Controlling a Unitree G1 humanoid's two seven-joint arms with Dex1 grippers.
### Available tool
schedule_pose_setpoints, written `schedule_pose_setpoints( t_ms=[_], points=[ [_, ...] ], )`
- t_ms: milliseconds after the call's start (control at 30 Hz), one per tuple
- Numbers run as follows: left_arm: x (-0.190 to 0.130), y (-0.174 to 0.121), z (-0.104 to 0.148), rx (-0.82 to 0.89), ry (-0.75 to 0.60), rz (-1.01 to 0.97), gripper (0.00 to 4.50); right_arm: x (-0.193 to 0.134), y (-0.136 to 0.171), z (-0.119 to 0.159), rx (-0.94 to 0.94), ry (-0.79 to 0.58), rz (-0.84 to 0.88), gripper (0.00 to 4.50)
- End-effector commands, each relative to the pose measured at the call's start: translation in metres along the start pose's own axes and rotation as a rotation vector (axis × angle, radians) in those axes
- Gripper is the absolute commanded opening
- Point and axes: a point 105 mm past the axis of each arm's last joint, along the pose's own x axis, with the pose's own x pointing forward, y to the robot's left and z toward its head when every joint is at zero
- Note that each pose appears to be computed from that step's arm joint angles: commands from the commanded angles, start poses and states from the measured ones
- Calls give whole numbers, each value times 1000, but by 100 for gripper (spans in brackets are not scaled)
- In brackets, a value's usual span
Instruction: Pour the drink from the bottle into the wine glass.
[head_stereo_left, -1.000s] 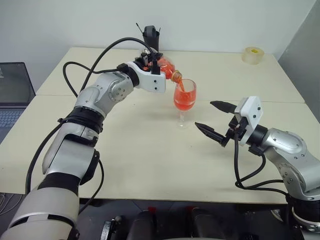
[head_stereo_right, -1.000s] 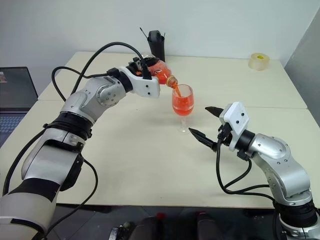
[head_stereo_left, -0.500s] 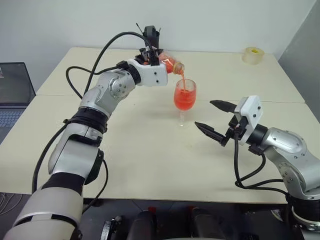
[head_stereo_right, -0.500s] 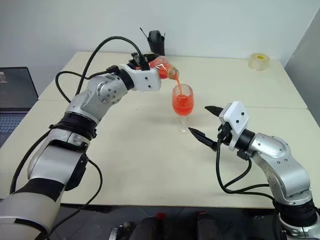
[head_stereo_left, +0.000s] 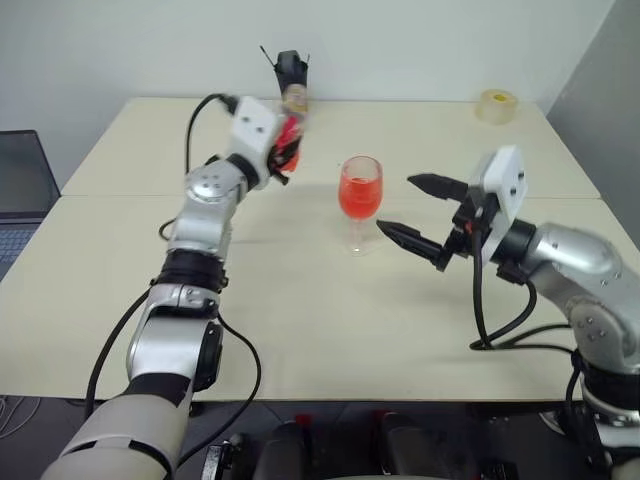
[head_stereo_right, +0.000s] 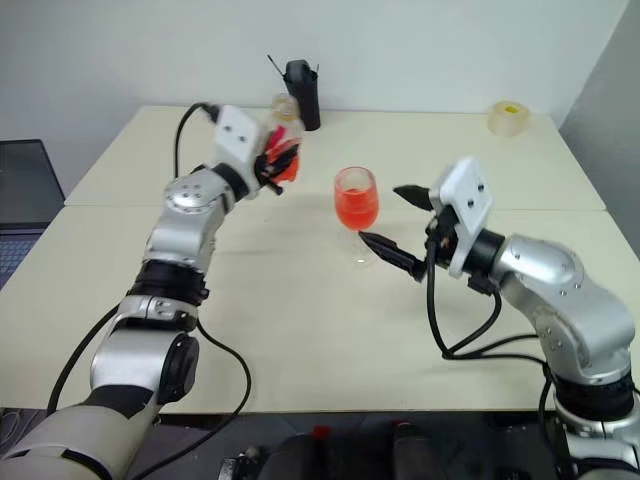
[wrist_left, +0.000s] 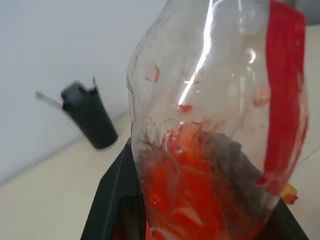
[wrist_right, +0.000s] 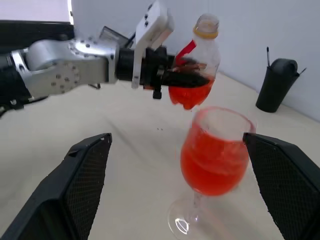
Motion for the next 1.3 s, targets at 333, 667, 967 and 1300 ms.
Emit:
schedule_pose_setpoints(
  t_ms=[333,667,967,1300],
  points=[
    [-56,34,-45,-234,73,318,137,42,26,-29,110,254,56,450],
    [-70,32,-73,-252,119,387,306,51,26,-37,114,270,43,450],
    [-73,34,-68,-214,126,391,447,49,21,-40,102,282,27,450],
    [-95,32,-25,-153,115,138,447,44,17,-42,82,291,32,450]
  ],
)
